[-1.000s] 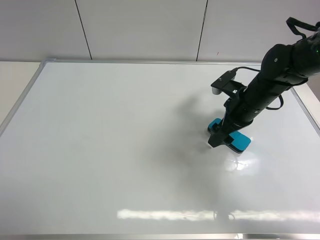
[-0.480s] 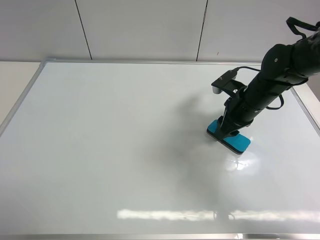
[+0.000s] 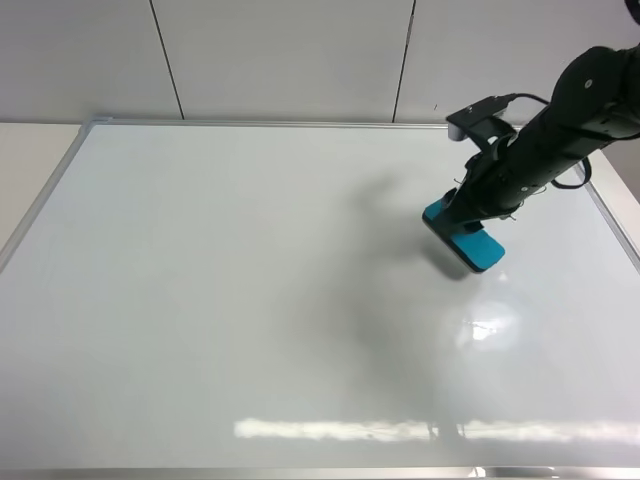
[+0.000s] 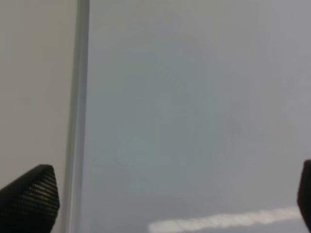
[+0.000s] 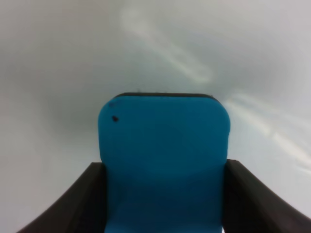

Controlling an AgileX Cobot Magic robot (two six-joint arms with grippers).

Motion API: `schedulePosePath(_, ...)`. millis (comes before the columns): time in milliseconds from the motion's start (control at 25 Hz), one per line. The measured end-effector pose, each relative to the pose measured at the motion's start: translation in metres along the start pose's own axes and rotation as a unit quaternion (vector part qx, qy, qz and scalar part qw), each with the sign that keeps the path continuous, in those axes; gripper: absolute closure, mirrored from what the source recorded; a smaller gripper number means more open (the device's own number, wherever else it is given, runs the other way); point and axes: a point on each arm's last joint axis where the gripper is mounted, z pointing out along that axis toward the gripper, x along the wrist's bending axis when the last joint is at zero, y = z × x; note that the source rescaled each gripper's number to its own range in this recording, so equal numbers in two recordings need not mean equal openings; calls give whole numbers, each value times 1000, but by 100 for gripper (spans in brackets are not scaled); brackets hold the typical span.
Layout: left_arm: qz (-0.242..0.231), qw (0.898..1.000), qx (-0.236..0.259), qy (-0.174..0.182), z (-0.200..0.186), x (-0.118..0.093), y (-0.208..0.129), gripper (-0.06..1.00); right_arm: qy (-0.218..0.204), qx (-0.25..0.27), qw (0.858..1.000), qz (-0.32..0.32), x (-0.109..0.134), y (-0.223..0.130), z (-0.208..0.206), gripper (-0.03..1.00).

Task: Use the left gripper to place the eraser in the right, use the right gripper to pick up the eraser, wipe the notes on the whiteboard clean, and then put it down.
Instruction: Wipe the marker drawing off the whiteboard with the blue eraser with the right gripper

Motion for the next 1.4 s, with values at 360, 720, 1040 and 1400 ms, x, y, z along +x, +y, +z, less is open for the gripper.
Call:
schedulePosePath(360, 0, 1000, 0, 0, 0, 0, 0, -6, -82, -3, 990, 118, -41, 28, -9, 95)
schedulePosePath(720, 0, 1000, 0, 0, 0, 0, 0, -6, -74, 38, 980, 179, -55, 27, 55, 95)
schedulePosePath(1040, 0, 1000, -1, 0, 0, 0, 0, -6, -79, 25, 980, 183, -61, 27, 64, 95)
schedulePosePath(1400, 0, 1000, -1, 0, 0, 0, 0, -6, -126, -2, 956, 266, -131, -4, 52, 95)
